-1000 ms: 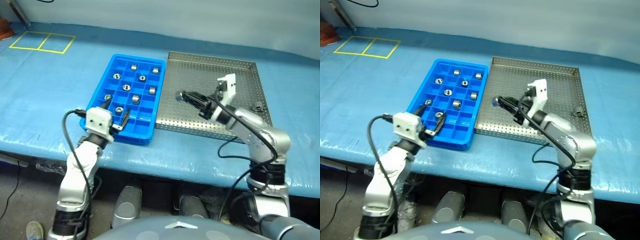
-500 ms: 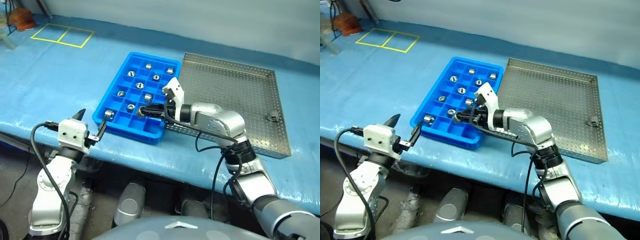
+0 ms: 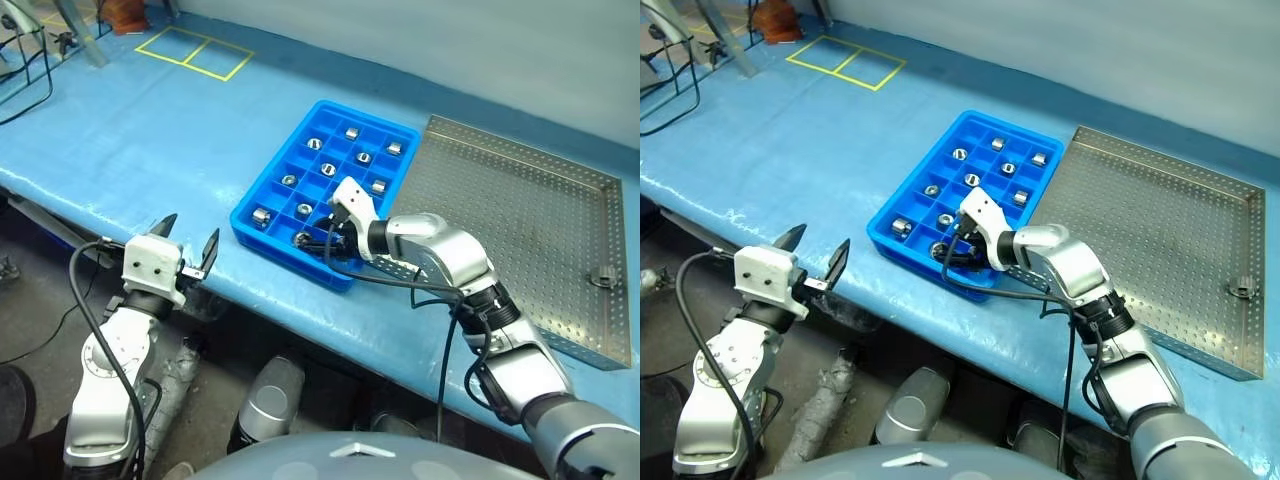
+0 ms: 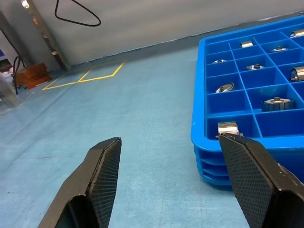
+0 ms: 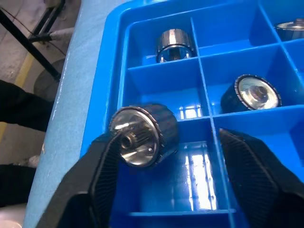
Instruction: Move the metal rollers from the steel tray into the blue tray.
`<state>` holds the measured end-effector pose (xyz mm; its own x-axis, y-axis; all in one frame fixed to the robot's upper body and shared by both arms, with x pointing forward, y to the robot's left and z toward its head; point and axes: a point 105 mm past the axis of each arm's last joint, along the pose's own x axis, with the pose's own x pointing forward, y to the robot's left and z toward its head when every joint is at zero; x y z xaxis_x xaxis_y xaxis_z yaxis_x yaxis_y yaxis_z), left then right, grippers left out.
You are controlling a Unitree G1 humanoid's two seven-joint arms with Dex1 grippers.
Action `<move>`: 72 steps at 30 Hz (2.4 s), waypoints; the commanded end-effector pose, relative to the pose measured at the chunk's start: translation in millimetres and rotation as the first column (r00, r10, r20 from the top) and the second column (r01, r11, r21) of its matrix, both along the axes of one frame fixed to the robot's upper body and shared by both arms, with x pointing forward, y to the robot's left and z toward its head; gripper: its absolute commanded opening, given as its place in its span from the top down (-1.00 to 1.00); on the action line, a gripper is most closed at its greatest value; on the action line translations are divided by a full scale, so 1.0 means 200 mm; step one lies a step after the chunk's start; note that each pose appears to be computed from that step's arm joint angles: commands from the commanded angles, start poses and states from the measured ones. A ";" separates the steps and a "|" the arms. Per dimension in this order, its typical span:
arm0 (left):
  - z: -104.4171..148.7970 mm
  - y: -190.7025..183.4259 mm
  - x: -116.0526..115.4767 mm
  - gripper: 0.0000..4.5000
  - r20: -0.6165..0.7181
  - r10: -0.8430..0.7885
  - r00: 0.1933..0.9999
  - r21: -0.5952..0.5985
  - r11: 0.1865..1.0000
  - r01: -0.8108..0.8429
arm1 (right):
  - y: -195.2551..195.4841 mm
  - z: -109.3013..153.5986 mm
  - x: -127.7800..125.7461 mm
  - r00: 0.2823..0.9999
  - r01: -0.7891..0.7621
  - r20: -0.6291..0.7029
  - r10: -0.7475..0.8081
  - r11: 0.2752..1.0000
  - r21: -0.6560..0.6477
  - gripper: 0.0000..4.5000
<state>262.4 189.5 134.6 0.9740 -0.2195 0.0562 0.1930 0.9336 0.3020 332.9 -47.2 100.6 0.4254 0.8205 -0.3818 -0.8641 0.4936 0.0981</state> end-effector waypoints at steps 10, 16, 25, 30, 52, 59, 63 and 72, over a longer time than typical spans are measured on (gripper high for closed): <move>0.00 -0.41 0.10 -0.59 0.043 -0.279 0.959 -0.156 0.947 0.282 | -0.83 0.52 -0.02 0.754 0.504 0.165 -0.636 0.721 0.476 -0.55; 0.01 -0.57 0.13 -0.59 0.064 -0.393 0.918 -0.200 0.896 0.397 | -1.34 0.42 -0.03 0.329 0.858 0.107 -0.938 0.344 0.382 -0.55; 0.02 -0.73 0.15 -0.59 0.083 -0.505 0.859 -0.211 0.834 0.511 | -1.53 0.17 -0.04 0.128 0.990 0.244 -0.961 0.138 0.026 -0.55; 0.01 -0.79 0.14 -0.59 0.091 -0.544 0.834 -0.206 0.809 0.550 | -1.50 0.12 0.00 0.141 0.989 0.190 -0.972 0.147 0.020 -0.55; 0.05 -0.86 0.17 -0.59 0.127 -0.547 0.828 -0.137 0.817 0.561 | -1.37 0.24 0.20 0.337 0.933 0.215 -0.917 0.355 0.052 -0.55; 0.07 -0.91 0.14 -0.59 0.141 -0.554 0.820 -0.129 0.811 0.570 | -1.30 0.31 0.18 0.383 0.903 0.123 -0.916 0.399 0.162 -0.55; 0.05 -0.91 0.12 -0.59 0.129 -0.559 0.819 -0.135 0.809 0.573 | -1.31 0.39 0.14 0.390 0.890 0.120 -0.913 0.407 0.207 -0.55; 0.05 -0.94 0.07 -0.59 0.114 -0.560 0.820 -0.170 0.803 0.572 | -1.53 0.47 0.14 0.342 0.926 0.231 -0.911 0.368 0.080 -0.55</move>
<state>283.1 7.0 126.6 0.6935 -0.7057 0.1449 0.6905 0.7085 0.1459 359.6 -347.1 182.4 0.9605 -0.1510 -0.2337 0.1483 0.9885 -0.0292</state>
